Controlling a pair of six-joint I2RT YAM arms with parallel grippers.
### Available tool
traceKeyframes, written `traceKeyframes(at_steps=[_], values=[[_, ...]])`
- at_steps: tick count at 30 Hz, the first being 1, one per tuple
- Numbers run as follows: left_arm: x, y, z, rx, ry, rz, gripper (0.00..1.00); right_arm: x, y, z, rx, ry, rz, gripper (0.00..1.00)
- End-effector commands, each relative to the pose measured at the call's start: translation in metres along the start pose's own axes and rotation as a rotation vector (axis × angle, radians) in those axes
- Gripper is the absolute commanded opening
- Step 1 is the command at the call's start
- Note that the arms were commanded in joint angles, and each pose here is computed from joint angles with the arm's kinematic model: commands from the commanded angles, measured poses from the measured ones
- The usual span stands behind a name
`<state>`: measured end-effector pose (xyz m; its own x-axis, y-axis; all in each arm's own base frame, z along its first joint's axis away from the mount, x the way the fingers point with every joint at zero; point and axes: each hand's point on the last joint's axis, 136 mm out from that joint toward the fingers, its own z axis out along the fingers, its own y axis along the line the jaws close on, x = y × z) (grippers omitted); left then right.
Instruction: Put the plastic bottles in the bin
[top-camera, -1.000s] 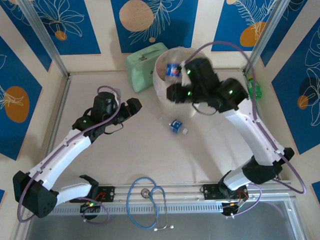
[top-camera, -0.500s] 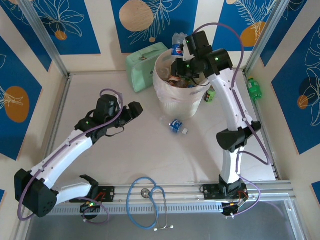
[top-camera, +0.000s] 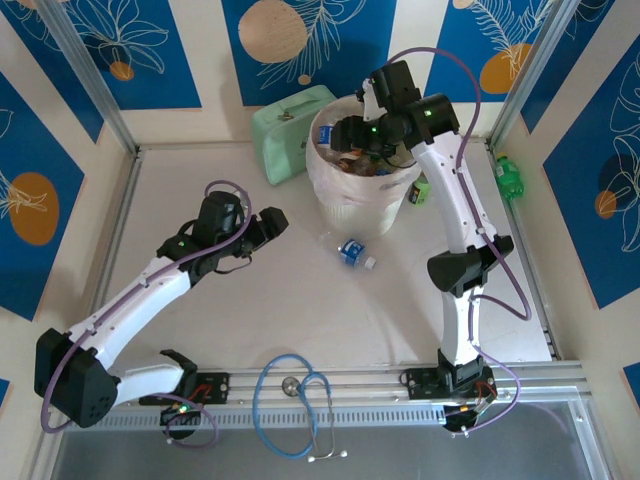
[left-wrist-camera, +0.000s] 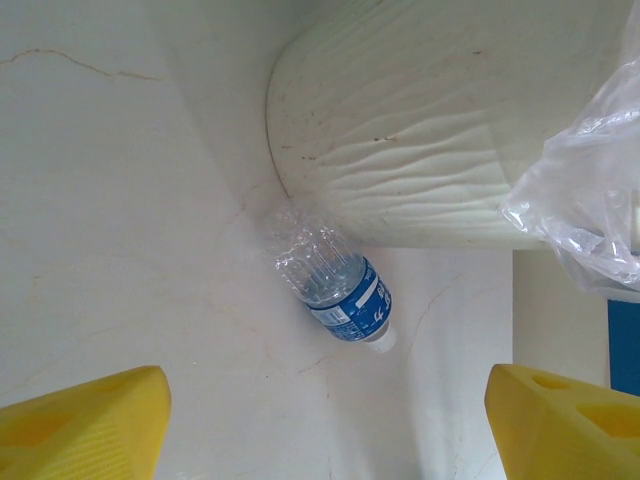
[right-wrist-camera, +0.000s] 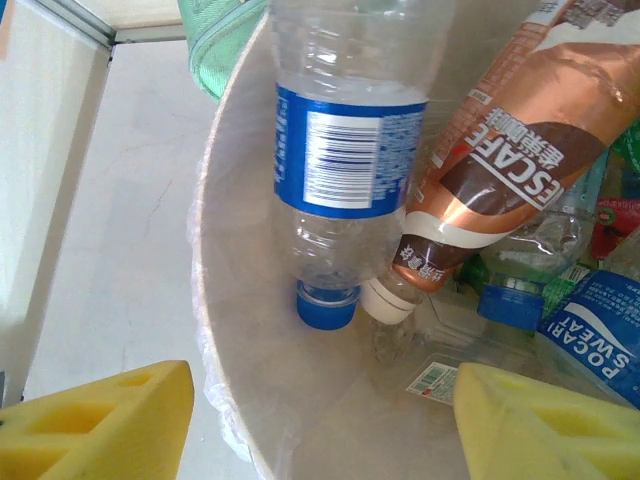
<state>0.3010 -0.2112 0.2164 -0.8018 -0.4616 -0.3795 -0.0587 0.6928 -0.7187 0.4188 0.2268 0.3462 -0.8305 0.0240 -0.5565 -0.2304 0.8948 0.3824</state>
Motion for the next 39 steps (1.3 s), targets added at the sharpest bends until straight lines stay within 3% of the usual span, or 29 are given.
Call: traceKeyframes(at_steps=[1,7,11,17,24,29,39], values=[[0.003,-0.004,0.002,0.025,0.003,-0.008,0.84,-0.001,0.013,-0.025,-0.039,-0.039,-0.019,0.69],[0.005,-0.006,0.007,0.022,0.003,-0.039,0.91,0.014,0.036,-0.076,-0.064,-0.132,-0.087,0.68],[0.008,-0.002,0.015,0.018,0.002,-0.087,0.91,0.055,0.049,-0.101,-0.088,-0.167,-0.158,0.69],[0.021,0.012,0.041,-0.027,0.022,-0.183,0.89,0.121,0.031,-0.113,-0.105,-0.148,-0.105,0.69],[0.041,0.01,0.082,-0.046,0.055,-0.273,0.86,0.206,-0.003,-0.076,-0.09,-0.003,0.004,0.68],[0.049,0.008,0.1,-0.052,0.056,-0.32,0.83,0.246,-0.034,-0.035,-0.073,0.098,0.075,0.72],[0.06,0.03,0.081,-0.121,0.069,-0.277,0.83,0.248,-0.098,0.04,-0.106,0.097,0.213,0.7]])
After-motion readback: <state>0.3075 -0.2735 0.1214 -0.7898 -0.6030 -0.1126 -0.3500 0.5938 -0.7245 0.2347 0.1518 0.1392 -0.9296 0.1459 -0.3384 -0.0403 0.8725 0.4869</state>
